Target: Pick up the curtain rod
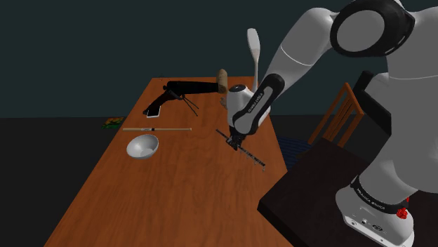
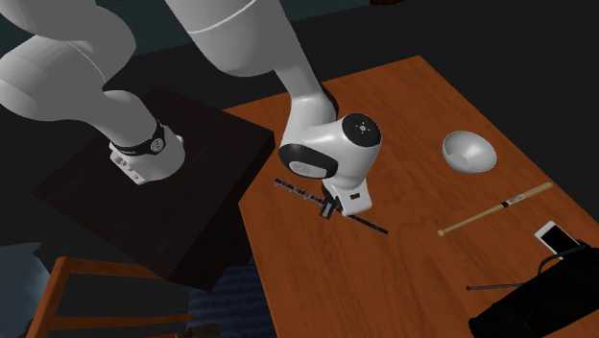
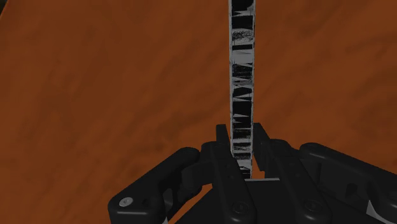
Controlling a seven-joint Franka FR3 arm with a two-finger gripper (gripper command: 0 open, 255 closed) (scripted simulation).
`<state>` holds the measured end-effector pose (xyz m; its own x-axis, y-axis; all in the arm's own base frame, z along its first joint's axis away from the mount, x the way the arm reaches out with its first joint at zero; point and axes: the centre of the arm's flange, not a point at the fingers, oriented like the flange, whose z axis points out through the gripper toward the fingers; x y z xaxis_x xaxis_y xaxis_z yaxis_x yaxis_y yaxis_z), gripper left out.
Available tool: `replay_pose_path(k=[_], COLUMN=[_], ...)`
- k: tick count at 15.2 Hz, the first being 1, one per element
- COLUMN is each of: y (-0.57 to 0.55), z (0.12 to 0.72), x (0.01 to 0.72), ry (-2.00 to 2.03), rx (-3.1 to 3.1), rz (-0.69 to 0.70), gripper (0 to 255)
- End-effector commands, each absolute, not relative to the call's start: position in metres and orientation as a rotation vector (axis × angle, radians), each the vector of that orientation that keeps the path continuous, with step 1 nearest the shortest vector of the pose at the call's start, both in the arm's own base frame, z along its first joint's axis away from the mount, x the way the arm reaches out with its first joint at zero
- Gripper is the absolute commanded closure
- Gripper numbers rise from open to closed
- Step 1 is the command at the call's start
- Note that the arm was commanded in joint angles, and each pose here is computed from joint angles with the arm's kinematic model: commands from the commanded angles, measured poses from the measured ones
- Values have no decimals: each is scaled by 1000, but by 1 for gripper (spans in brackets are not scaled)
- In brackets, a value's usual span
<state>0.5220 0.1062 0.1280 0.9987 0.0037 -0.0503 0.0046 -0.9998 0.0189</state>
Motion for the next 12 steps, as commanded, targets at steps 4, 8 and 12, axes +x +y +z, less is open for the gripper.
replay_pose_path(k=[4,8,12], y=[107,107,107], z=[154,175,186], x=[523,523,523], ry=[6,6,6], rx=[3122,3122,3122], rz=[-79,-79,-79], gripper=[255,255,255])
